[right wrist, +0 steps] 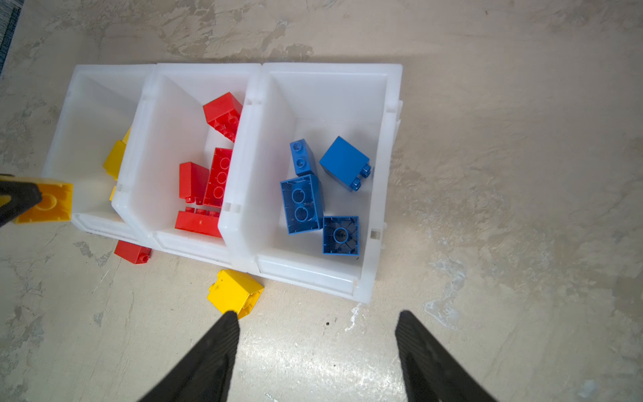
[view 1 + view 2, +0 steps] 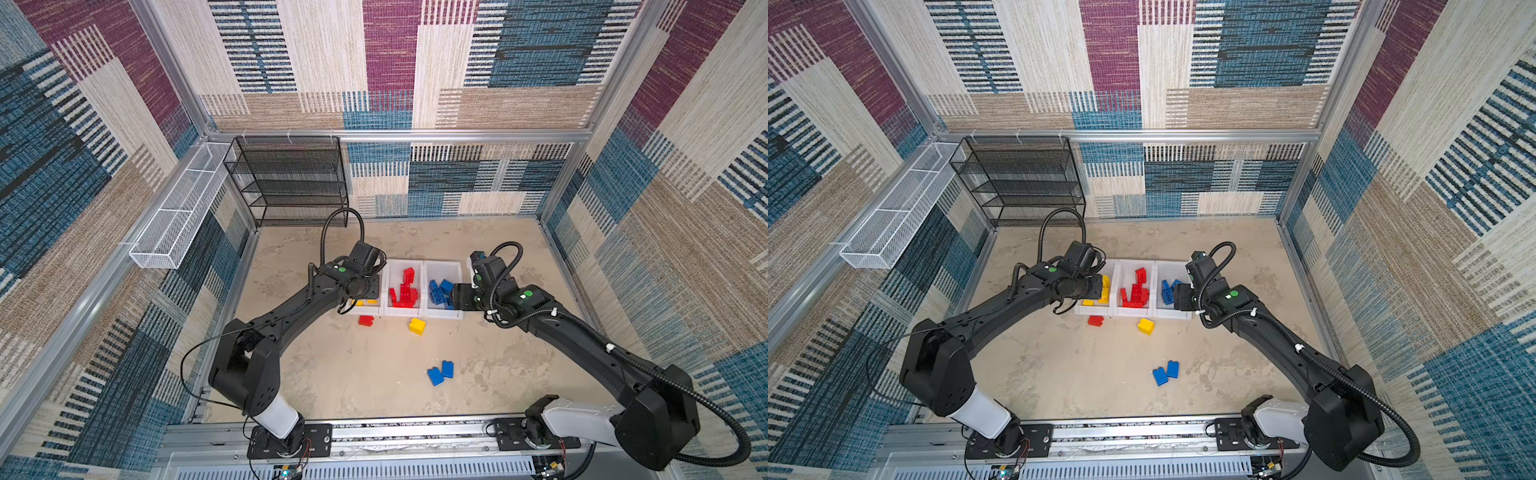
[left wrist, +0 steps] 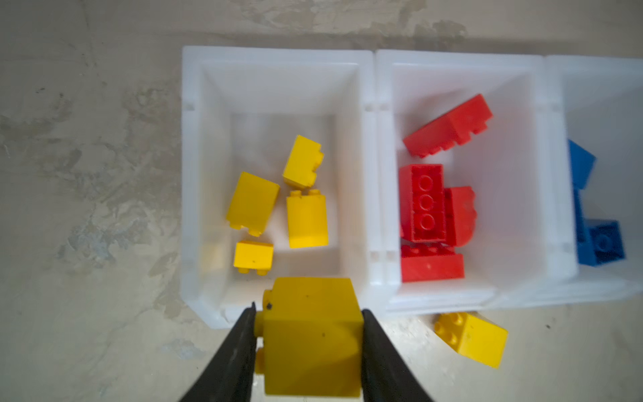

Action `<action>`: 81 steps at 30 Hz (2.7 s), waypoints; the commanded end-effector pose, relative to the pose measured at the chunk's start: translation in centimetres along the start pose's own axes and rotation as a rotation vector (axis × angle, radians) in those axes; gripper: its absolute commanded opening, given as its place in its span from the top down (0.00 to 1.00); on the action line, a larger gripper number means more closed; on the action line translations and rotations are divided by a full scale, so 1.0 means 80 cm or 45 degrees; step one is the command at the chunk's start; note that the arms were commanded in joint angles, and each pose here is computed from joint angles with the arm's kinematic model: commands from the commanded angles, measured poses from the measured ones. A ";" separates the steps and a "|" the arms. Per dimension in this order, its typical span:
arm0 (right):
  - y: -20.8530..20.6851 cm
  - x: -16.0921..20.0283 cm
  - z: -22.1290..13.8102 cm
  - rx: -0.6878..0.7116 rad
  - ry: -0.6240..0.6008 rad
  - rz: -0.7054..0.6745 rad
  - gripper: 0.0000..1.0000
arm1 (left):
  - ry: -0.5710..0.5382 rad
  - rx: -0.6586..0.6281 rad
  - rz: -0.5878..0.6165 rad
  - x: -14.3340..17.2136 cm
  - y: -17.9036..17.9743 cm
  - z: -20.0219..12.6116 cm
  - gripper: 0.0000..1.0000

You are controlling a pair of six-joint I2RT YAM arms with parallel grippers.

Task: Sort the legos into containers by color
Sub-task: Place the lego in the container, then pick up the lego from the bottom-center of the table.

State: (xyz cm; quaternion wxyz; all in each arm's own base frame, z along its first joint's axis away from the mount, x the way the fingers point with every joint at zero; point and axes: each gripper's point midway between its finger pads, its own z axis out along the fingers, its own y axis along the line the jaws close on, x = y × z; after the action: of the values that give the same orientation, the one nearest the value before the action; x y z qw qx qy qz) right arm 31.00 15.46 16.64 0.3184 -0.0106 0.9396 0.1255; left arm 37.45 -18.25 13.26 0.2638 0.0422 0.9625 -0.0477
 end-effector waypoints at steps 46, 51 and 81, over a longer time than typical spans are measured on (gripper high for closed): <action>-0.006 0.117 0.017 -0.001 0.260 0.036 0.28 | -0.096 0.160 -0.061 0.016 0.030 -0.047 0.39; -0.002 0.185 0.020 0.010 0.385 0.063 0.28 | -0.102 0.204 -0.101 0.035 0.030 -0.057 0.39; 0.025 0.248 0.043 0.116 0.542 0.054 0.45 | -0.003 0.311 -0.230 0.116 0.020 -0.044 0.39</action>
State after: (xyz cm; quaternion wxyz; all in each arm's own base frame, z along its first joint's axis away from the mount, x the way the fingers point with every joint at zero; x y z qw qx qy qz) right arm 16.62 19.36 2.44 0.1013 -0.0141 0.9905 0.0914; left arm 27.73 -15.45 11.18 0.2463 -0.0030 0.9532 -0.1752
